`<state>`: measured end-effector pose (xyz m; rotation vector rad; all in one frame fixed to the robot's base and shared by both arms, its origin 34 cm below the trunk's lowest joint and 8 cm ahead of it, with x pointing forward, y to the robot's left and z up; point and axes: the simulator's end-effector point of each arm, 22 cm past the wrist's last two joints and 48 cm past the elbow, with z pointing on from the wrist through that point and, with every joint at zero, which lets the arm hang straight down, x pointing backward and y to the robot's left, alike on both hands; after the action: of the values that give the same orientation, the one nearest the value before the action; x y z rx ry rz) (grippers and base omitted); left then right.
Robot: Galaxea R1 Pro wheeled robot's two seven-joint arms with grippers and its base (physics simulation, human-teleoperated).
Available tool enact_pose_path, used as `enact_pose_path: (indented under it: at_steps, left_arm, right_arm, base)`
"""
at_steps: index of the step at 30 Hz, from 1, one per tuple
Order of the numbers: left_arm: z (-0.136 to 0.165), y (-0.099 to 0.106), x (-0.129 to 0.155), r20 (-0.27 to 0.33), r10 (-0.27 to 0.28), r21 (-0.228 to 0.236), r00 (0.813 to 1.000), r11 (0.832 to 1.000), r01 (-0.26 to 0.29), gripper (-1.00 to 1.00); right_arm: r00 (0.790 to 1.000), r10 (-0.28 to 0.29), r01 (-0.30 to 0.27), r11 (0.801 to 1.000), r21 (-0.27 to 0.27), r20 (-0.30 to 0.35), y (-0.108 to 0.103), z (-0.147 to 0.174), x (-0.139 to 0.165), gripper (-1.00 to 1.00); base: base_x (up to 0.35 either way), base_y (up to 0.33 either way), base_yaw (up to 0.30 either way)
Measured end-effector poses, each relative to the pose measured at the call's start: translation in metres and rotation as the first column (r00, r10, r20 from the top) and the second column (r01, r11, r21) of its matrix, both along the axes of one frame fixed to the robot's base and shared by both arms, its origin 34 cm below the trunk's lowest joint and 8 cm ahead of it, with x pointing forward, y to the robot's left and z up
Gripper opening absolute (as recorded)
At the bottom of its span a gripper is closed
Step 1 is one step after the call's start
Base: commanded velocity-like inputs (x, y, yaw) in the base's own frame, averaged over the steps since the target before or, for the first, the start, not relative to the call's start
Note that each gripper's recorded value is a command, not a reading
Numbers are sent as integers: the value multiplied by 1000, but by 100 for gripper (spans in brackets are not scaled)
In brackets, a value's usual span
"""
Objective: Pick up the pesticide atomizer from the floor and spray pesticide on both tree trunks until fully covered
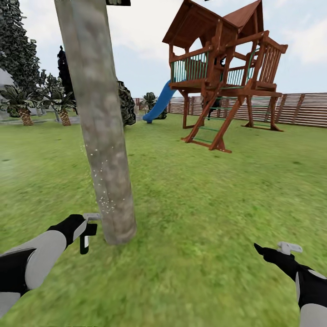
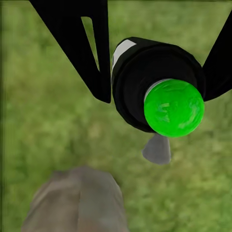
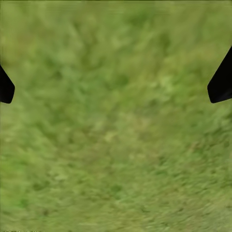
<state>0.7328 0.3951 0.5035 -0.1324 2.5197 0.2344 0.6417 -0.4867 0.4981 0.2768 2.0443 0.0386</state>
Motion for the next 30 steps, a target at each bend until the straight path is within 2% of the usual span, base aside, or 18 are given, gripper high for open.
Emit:
enact_pose_path:
  at_steps: [6, 21, 30]
  left_arm:
    - [-1, -7, 1, 0, -9, -2, 1000, 1000, 9, -100]
    - [0, -8, 2, 0, -10, -3, 1000, 1000, 10, -100]
    - [0, -8, 2, 1, -10, -2, 1000, 1000, 10, -100]
  right_arm:
    - [1000, 0, 0, 1000, 0, 0, 0, 0, 0, 100]
    - [1000, 0, 0, 1000, 0, 0, 0, 0, 0, 100]
    - [1000, -3, 3, 1000, -8, 4, -1, 1, 0, 100]
  base:
    - [100, -281, 94]
    - [39, -307, 245]
    - [146, -320, 28]
